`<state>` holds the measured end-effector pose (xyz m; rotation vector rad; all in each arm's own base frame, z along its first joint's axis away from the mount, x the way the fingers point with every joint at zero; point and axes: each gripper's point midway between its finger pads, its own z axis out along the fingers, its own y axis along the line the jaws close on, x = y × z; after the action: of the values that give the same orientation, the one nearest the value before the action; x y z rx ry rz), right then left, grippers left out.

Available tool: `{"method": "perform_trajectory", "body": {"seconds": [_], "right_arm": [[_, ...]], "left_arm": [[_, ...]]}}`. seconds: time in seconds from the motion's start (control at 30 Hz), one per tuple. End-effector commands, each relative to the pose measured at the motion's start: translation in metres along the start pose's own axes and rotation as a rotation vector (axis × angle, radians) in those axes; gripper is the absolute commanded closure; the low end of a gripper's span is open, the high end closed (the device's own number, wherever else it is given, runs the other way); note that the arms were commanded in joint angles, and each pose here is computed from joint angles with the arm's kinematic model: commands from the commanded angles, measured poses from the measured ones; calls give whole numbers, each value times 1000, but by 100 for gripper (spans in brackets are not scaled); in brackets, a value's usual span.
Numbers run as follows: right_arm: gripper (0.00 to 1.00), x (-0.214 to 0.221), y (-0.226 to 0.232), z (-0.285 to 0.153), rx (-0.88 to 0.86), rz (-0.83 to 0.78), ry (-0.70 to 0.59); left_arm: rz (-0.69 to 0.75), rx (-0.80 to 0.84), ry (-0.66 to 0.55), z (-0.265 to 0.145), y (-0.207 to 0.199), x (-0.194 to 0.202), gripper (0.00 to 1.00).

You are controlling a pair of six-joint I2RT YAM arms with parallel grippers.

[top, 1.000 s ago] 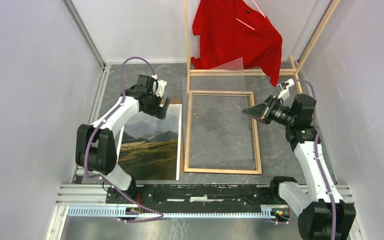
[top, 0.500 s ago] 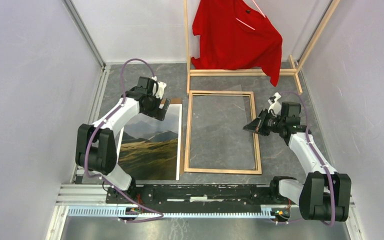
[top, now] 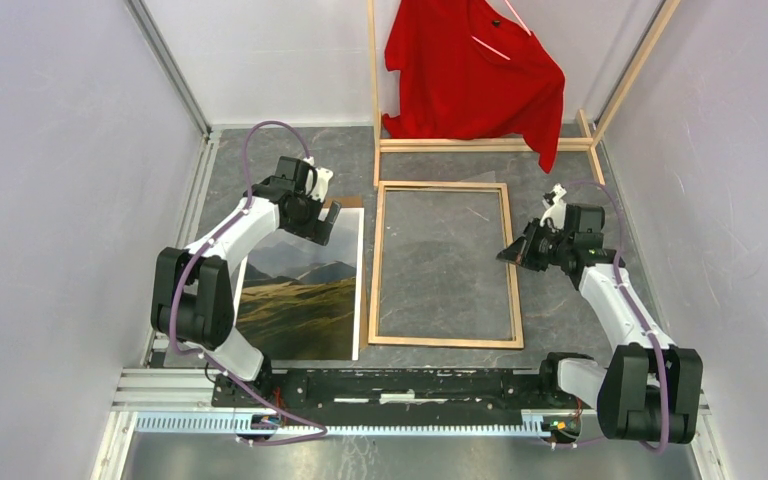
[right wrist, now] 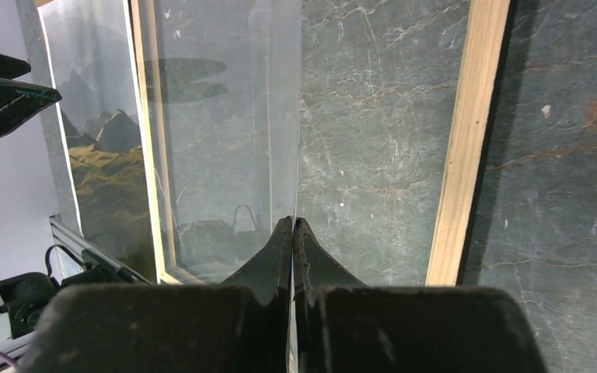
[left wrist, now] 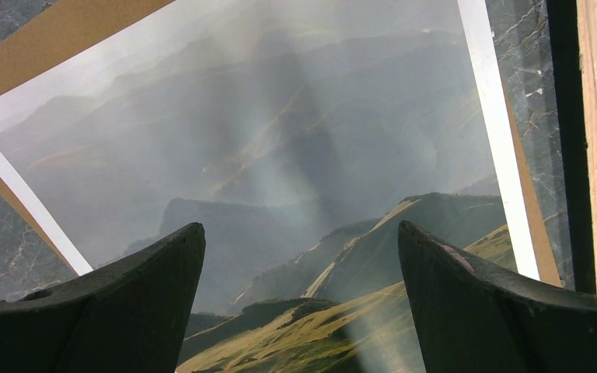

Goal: Put the photo into the frame
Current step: Place the photo frame item in the photo frame.

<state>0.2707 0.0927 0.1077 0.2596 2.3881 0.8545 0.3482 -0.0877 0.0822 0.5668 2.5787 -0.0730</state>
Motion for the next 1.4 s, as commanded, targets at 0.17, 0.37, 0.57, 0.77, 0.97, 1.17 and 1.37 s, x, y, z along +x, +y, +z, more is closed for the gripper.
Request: {"method": "perform_trajectory", "body": {"seconds": [0.17,0.37,0.57,0.77,0.97,1.17,1.37], "right_arm": [[100,-29,1,-4,9,-66,-114],[100,-29,-2,-3,11,-61,-130],[100,-25,-5,-1,7,-37,-142],[100,-22,-6,2,-2,-30,-144],[100,-26,14,-1,-116,-80,-182],[100,-31,41,-13,-252,-157,-243],[100,-34,61,-23,-347,-192,-285]], "left_arm": [[36,15,-50,-3,-3,-13,0],[37,16,-43,-2,-4,-11,0],[40,13,-37,0,-4,-10,0],[40,17,-34,0,-6,-9,0],[45,31,-16,6,-12,-5,0],[75,77,-2,14,-32,-6,0],[105,141,-24,23,-51,-13,1]]}}
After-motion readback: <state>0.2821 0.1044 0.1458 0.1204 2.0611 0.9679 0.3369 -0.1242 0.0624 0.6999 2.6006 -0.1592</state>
